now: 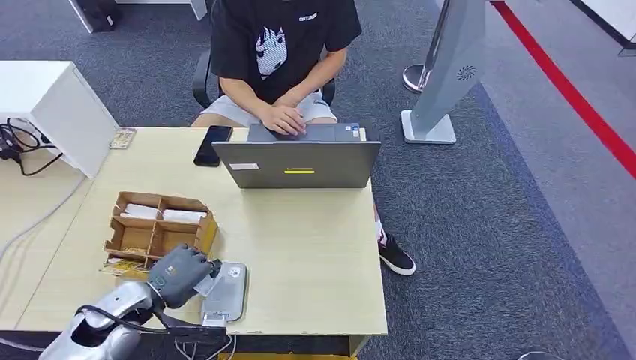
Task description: Pass the card to the sensor for recognition and then transmit it.
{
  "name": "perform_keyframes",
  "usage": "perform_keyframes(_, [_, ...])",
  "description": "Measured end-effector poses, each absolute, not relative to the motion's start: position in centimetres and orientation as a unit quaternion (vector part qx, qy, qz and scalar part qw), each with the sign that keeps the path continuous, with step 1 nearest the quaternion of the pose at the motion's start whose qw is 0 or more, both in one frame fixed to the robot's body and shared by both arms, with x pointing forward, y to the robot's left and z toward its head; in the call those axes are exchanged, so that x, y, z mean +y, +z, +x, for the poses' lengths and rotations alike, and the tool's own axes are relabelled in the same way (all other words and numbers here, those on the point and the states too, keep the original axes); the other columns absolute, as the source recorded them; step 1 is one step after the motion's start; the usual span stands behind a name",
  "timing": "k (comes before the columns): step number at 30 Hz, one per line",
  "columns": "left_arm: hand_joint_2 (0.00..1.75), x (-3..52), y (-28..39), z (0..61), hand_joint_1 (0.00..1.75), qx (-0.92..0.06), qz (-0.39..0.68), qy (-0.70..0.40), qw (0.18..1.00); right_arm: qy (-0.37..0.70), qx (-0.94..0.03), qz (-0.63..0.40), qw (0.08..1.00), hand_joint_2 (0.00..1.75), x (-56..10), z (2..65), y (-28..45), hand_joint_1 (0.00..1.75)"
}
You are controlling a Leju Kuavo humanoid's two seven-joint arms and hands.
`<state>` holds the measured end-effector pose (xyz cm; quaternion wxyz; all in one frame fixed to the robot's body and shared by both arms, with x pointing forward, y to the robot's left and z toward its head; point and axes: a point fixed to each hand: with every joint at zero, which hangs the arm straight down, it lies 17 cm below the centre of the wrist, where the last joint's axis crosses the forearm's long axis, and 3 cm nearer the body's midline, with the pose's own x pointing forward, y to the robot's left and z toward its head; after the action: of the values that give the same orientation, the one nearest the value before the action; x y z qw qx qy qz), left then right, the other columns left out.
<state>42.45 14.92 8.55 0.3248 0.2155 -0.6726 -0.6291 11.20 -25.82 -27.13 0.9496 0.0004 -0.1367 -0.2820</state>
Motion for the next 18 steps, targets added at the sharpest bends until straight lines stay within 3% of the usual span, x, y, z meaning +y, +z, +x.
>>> perform_keyframes(9, [1.75,11.7,14.3,42.9,1.75,-0.723,0.282,-0.576,0.256,-0.281,-0.134,-0.001,0.95,1.75,-25.9,11.0,-27.2,0.0])
perform_keyframes(18, [1.75,16.2,22.9,45.9,1.75,-0.718,0.464,-0.484,0.188,-0.263,-0.135,0.001,0.955,1.75,-25.6,11.0,-27.2,0.0])
